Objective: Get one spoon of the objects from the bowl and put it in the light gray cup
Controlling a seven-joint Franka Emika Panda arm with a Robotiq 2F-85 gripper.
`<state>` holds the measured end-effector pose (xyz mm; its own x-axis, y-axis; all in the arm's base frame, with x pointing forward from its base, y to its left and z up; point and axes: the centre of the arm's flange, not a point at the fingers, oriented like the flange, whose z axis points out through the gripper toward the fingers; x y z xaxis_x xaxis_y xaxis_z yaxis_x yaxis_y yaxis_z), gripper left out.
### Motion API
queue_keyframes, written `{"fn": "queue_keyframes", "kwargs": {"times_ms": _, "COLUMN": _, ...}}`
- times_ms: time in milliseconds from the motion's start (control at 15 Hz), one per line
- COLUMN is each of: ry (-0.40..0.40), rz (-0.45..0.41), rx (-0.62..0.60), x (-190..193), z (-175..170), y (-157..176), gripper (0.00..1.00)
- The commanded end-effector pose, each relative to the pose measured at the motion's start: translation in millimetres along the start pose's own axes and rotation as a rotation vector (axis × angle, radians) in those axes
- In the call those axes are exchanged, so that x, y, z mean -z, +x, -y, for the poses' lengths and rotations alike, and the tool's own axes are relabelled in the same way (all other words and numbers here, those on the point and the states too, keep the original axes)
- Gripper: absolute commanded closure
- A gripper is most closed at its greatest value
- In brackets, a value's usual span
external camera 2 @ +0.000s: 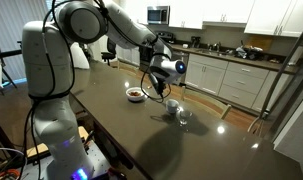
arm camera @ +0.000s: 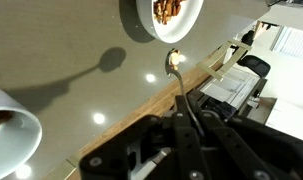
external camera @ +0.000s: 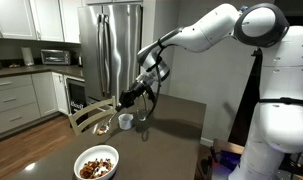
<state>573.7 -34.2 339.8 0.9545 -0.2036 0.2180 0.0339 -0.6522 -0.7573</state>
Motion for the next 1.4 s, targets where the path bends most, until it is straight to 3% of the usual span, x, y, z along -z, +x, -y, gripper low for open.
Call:
{"fn": "queue_keyframes", "kwargs": {"times_ms": 0, "ry": 0.000, "rz": -0.020, "rx": -0.010, "x": 27.9, "z": -5.5, "y": -4.6, "gripper": 0.97}}
{"fn": "queue_keyframes", "kwargs": {"times_ms": 733, "ry": -0.105, "rz": -0.054, "rx": -0.049, "x": 71.0, "z": -46.5, "y": 2.2, "gripper": 0.97}}
{"fn": "queue_keyframes", "kwargs": {"times_ms": 1333, "ry": -0.128, "rz": -0.101, "rx": -0.082, "x": 94.2, "z": -61.7, "y": 9.9, "gripper": 0.97}}
